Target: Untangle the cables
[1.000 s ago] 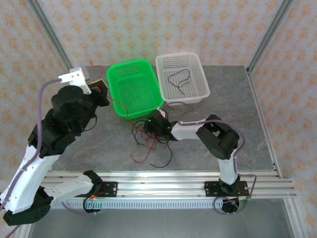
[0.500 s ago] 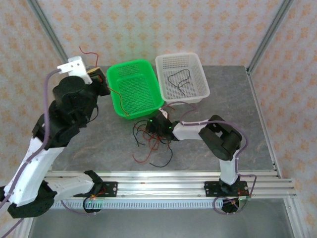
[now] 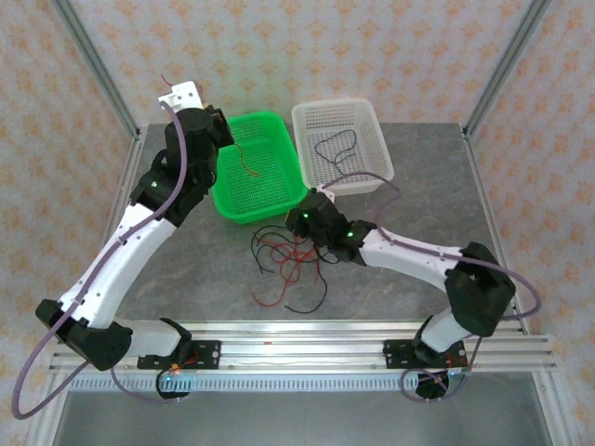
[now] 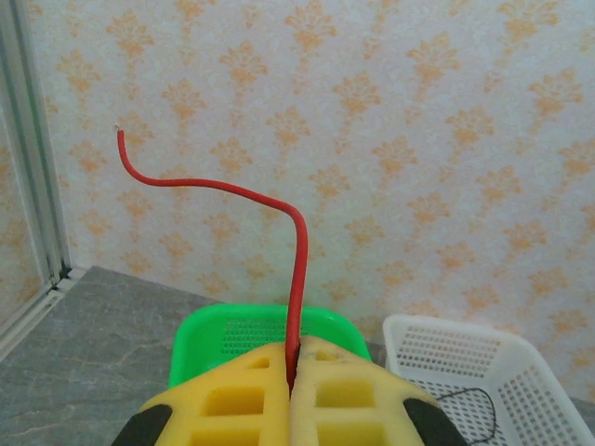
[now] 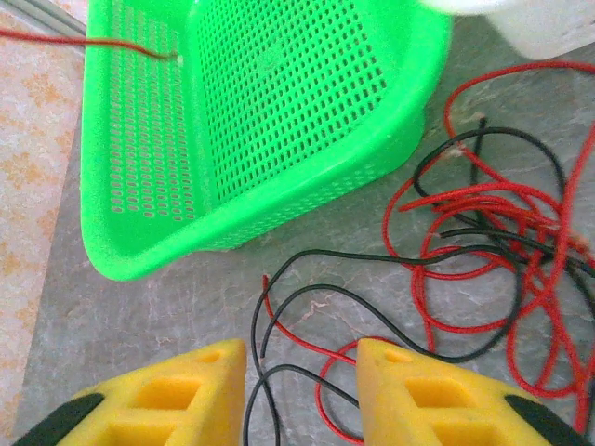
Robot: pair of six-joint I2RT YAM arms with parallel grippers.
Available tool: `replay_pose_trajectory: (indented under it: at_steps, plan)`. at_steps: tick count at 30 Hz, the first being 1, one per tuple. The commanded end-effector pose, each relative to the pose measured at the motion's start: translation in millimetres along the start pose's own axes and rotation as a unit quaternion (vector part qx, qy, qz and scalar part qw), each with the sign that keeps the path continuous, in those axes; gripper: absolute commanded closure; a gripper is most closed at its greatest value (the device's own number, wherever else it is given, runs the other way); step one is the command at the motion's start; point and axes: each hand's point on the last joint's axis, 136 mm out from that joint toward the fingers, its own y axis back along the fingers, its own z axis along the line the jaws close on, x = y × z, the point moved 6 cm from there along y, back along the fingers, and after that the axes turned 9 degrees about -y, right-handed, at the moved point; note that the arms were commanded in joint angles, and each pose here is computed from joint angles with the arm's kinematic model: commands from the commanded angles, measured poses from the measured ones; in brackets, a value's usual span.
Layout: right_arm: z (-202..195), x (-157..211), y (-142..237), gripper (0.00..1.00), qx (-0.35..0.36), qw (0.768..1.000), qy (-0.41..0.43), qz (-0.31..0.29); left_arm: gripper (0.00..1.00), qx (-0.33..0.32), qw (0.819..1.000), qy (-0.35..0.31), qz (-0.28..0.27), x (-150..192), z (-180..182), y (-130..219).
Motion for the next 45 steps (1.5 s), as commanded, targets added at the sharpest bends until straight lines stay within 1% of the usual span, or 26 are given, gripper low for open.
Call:
replay_pose_trajectory:
  at_steps: [1,3,7,12,15,17,18,19,21,22,23,24,25,27,29,30,34,41,43,45]
  plan:
    - [-15,-10,21,0.64,0.037,0.999,0.014,-0.035,1.00,0.009,1.000,0.006,0.004,18,-5,-21]
    - [-15,-15,31,0.63,0.036,0.998,0.014,-0.046,1.00,0.011,1.000,0.004,0.017,38,-6,-33]
    - [-17,-19,45,0.63,0.035,0.998,0.011,-0.059,1.00,0.022,0.998,-0.006,0.061,89,-13,-58]
    - [-25,-16,50,0.63,0.038,0.998,0.007,-0.058,1.00,0.047,0.988,-0.023,0.143,157,-29,-85]
    - [-28,-13,48,0.63,0.041,0.998,0.006,-0.052,1.00,0.037,0.979,-0.046,0.196,197,-35,-102]
    - [-30,-12,47,0.63,0.042,0.998,0.006,-0.049,0.90,0.025,0.970,-0.068,0.231,220,-39,-115]
    - [-30,-11,47,0.63,0.042,0.998,0.007,-0.047,0.81,0.016,0.966,-0.078,0.247,230,-40,-121]
    - [-31,-11,47,0.63,0.043,0.998,0.008,-0.046,0.70,0.009,0.961,-0.089,0.262,239,-41,-127]
    - [-31,-10,47,0.63,0.044,0.998,0.010,-0.045,0.53,0.004,0.954,-0.103,0.282,251,-46,-136]
    - [-32,-10,47,0.63,0.046,0.998,0.011,-0.045,0.46,0.002,0.951,-0.108,0.290,254,-47,-139]
    - [-32,-10,47,0.63,0.046,0.998,0.011,-0.045,0.40,0.003,0.951,-0.109,0.289,250,-49,-140]
    - [-32,-10,47,0.63,0.048,0.998,0.013,-0.045,0.32,0.000,0.947,-0.116,0.299,259,-50,-144]
    - [-33,-10,47,0.63,0.049,0.998,0.013,-0.045,0.24,0.000,0.948,-0.116,0.297,256,-51,-145]
    - [-34,-10,46,0.62,0.052,0.998,0.014,-0.044,0.17,-0.005,0.949,-0.116,0.292,249,-51,-145]
    - [-33,-10,45,0.62,0.052,0.998,0.015,-0.043,0.13,-0.013,0.950,-0.117,0.288,239,-49,-143]
    - [-34,-9,45,0.62,0.053,0.998,0.016,-0.042,0.09,-0.017,0.950,-0.118,0.287,236,-48,-142]
    - [-33,-8,43,0.62,0.054,0.998,0.017,-0.039,0.03,-0.034,0.958,-0.113,0.261,201,-40,-126]
    - [-31,-7,40,0.62,0.053,0.998,0.022,-0.032,0.03,-0.002,0.972,-0.075,0.224,150,-31,-92]
    - [-31,-6,37,0.62,0.053,0.998,0.024,-0.028,0.03,0.007,0.976,-0.060,0.209,134,-27,-79]
    - [-28,-3,30,0.62,0.054,0.998,0.031,-0.018,0.06,0.008,0.978,-0.051,0.204,126,-21,-67]
